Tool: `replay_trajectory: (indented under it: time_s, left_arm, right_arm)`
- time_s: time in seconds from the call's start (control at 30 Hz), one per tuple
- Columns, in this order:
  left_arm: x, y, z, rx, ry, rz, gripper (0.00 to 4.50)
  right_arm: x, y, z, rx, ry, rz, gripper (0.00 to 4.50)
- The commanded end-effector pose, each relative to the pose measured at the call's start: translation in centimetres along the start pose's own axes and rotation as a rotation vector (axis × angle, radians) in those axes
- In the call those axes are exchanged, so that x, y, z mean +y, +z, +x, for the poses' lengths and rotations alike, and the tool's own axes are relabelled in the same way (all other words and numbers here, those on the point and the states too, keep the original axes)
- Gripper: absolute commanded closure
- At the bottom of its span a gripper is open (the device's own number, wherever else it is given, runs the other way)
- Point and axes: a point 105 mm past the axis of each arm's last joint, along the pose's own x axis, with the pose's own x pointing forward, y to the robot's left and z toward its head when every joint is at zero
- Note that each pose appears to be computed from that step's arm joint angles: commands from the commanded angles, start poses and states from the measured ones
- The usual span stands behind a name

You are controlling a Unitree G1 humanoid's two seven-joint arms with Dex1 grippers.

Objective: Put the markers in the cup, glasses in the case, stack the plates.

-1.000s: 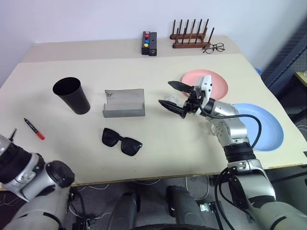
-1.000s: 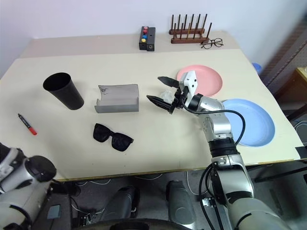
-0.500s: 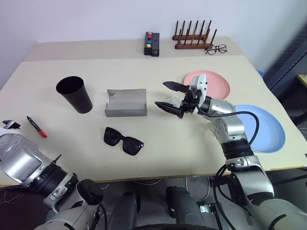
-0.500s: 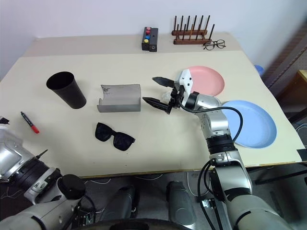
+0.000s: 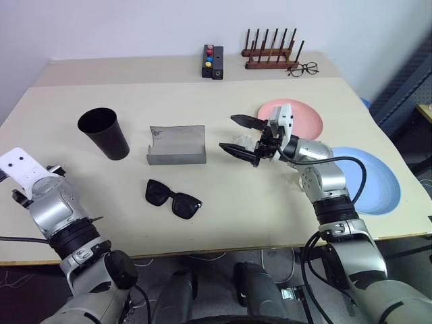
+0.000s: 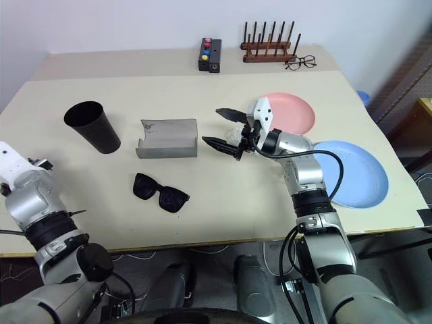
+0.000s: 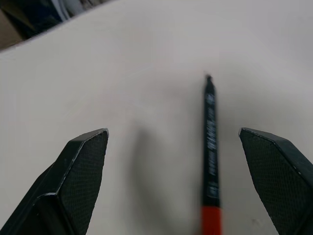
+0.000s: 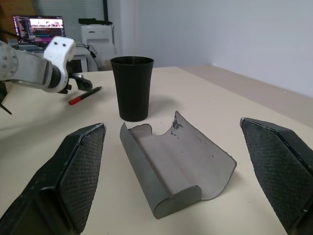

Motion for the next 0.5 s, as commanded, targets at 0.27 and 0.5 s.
replay_trajectory:
  time_s: [0.27, 0.5]
  left_arm:
    - [0.5, -0.7, 0.8, 0.034, 0.018, 0.024, 0.13]
    - [0.8, -1.1, 1.3, 0.054, 0.013, 0.035, 0.13]
  right_arm:
    - [1.8, 1.1, -1.7, 0.029, 0.145, -0.028, 0.0]
    - [3.3, 0.7, -3.1, 0.091, 0.298, -0.017, 0.0]
